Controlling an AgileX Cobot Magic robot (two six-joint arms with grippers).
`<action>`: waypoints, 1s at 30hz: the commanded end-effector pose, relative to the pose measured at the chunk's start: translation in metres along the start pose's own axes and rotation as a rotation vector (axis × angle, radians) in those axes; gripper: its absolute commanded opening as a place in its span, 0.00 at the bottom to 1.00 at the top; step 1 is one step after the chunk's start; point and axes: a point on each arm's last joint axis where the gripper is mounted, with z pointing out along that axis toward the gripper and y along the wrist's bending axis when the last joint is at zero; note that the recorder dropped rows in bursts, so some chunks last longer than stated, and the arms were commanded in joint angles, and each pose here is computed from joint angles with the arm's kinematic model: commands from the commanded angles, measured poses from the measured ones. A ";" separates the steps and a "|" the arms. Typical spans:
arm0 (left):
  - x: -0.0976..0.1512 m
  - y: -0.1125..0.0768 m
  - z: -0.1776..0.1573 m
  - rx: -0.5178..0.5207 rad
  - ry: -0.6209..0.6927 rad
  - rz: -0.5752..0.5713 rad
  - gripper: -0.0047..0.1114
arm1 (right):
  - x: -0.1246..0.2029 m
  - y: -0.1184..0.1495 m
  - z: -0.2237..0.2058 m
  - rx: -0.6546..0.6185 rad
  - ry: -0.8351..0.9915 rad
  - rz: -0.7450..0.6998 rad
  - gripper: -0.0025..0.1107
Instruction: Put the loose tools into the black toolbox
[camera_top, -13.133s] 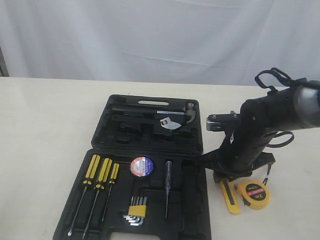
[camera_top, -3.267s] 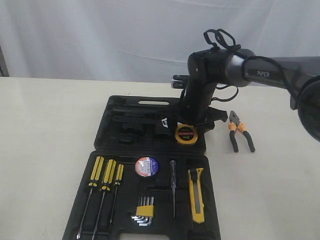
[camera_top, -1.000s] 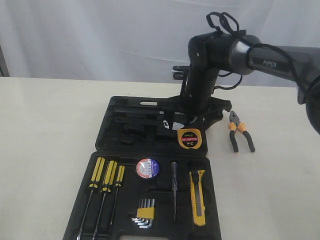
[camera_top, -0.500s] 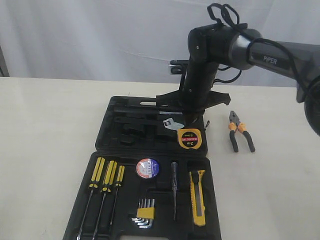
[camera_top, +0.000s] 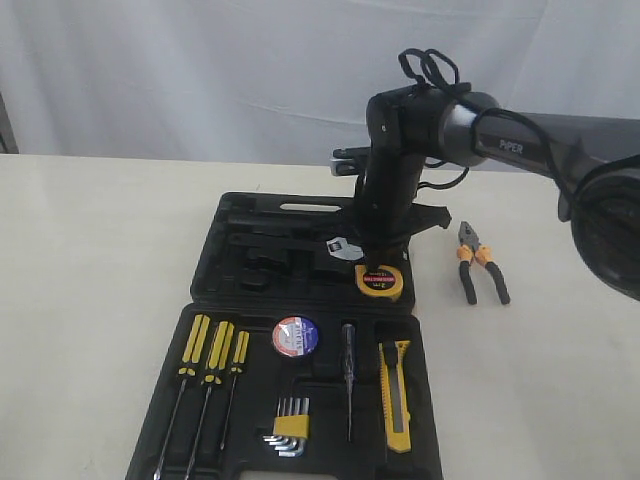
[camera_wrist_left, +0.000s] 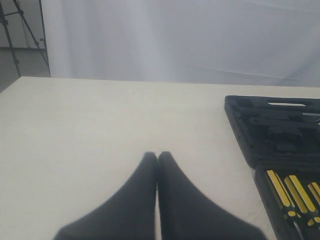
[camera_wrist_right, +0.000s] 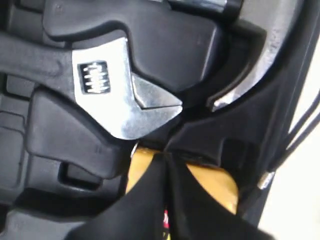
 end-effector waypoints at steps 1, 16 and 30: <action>0.001 0.000 0.000 0.003 0.000 -0.002 0.04 | -0.003 -0.002 -0.014 0.000 -0.033 -0.006 0.02; 0.001 0.000 0.000 0.003 0.000 -0.001 0.04 | 0.007 -0.004 0.002 0.030 0.086 -0.020 0.02; 0.001 0.000 0.000 0.003 0.000 -0.005 0.04 | 0.003 -0.019 -0.088 0.008 -0.054 -0.002 0.02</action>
